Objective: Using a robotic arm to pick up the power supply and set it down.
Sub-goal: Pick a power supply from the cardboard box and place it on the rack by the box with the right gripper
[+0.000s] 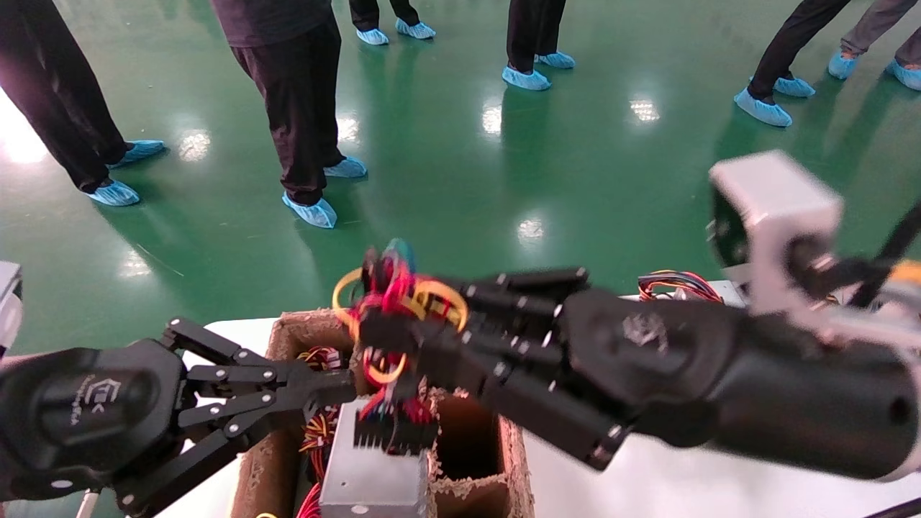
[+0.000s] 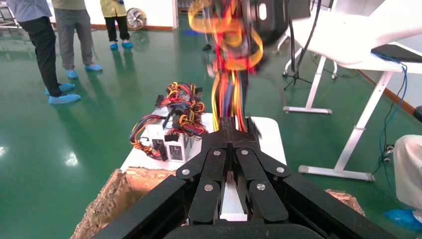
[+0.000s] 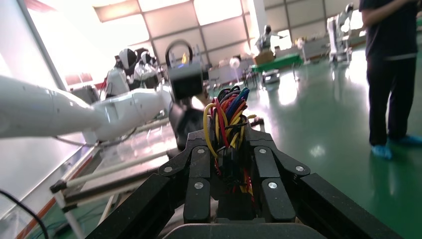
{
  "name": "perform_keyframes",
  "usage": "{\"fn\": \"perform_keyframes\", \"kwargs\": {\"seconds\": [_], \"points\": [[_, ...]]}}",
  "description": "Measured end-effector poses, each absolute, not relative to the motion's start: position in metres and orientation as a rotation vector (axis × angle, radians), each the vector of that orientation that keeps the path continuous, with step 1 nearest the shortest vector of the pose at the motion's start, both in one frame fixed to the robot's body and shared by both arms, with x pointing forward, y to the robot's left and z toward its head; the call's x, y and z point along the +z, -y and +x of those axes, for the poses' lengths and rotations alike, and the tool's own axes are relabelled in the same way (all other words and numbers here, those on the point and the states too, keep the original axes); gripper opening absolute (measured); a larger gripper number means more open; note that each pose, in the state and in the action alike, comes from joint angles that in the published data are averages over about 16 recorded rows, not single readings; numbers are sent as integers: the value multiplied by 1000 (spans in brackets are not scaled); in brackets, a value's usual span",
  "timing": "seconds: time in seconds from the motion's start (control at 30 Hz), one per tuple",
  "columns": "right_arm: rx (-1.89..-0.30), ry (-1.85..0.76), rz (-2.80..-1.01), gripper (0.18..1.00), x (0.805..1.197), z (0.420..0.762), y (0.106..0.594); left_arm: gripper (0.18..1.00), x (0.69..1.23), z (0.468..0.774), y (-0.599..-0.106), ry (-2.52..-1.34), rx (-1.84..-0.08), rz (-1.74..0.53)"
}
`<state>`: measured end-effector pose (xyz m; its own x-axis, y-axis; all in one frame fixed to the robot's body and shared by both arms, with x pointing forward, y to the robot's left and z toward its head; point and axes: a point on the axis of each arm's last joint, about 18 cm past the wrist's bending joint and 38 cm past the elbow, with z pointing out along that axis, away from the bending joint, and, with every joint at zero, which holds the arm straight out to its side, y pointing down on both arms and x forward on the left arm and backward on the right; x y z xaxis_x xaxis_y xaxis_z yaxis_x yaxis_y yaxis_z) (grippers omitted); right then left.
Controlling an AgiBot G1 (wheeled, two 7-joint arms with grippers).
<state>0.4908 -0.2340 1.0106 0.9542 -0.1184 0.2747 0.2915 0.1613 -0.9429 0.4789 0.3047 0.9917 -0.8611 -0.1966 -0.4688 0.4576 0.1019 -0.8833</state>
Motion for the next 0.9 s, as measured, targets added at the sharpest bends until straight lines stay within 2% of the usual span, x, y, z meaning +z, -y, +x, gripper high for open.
{"fn": "perform_keyframes", "kwargs": {"seconds": [0.43, 0.9], "points": [[-378, 113, -1289, 275, 1043, 488, 258, 191, 992, 479, -305, -1910, -1810, 254], [-580, -66, -1202, 272, 1061, 501, 310, 191, 992, 479, -305, -1910, -1810, 254]]}}
